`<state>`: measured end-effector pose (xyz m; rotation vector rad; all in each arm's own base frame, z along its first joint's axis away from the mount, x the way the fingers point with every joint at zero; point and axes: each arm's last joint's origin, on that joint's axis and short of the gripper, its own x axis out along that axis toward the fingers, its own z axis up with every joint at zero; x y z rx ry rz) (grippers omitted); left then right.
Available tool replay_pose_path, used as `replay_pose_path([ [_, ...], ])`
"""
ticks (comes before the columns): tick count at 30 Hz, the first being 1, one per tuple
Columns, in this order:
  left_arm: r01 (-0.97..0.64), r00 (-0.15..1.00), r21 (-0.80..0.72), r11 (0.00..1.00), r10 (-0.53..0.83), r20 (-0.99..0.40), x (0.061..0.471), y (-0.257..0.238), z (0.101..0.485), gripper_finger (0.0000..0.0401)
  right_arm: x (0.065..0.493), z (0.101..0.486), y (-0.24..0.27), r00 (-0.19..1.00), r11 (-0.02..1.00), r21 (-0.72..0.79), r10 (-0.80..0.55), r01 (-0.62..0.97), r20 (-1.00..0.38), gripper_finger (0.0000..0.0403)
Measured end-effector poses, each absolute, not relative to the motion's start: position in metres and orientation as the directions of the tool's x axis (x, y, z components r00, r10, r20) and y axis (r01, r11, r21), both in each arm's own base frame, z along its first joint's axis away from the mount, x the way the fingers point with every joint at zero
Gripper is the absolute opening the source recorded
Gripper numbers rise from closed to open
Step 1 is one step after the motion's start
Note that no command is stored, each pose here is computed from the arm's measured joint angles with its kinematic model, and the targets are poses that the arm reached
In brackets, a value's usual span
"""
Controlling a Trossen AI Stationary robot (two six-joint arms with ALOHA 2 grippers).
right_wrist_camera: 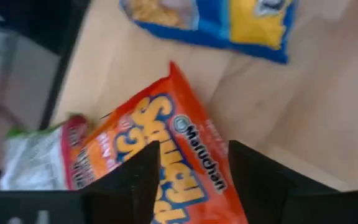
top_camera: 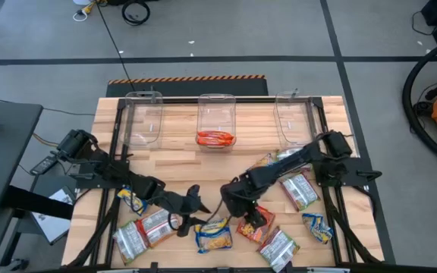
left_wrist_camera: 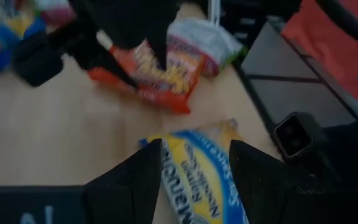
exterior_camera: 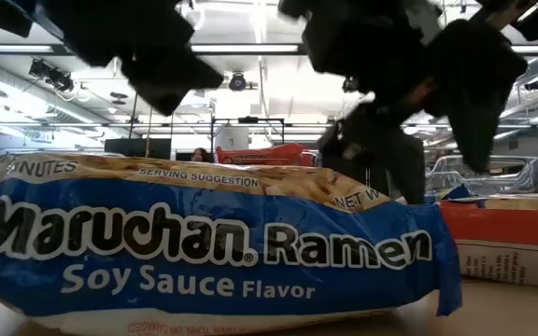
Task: Sort Maruchan noodles
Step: Put the orange noodle pack into the middle transparent bin
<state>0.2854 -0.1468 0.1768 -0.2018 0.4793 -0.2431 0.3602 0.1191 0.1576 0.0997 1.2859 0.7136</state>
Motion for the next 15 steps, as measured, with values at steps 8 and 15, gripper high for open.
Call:
replay_pose_path([
  [8,0.144,0.862,-0.243,0.959,-0.242,-0.446,0.290,-0.136,0.175,0.0192,0.363,0.132,0.110,0.001,0.716,0.490,0.565,-0.498,-0.825,0.0211],
  [15,0.112,0.861,-0.232,0.966,-0.211,-0.463,0.293,-0.126,0.174,0.0192,0.358,0.136,0.110,-0.011,0.703,0.437,0.521,-0.561,-0.853,0.0164],
])
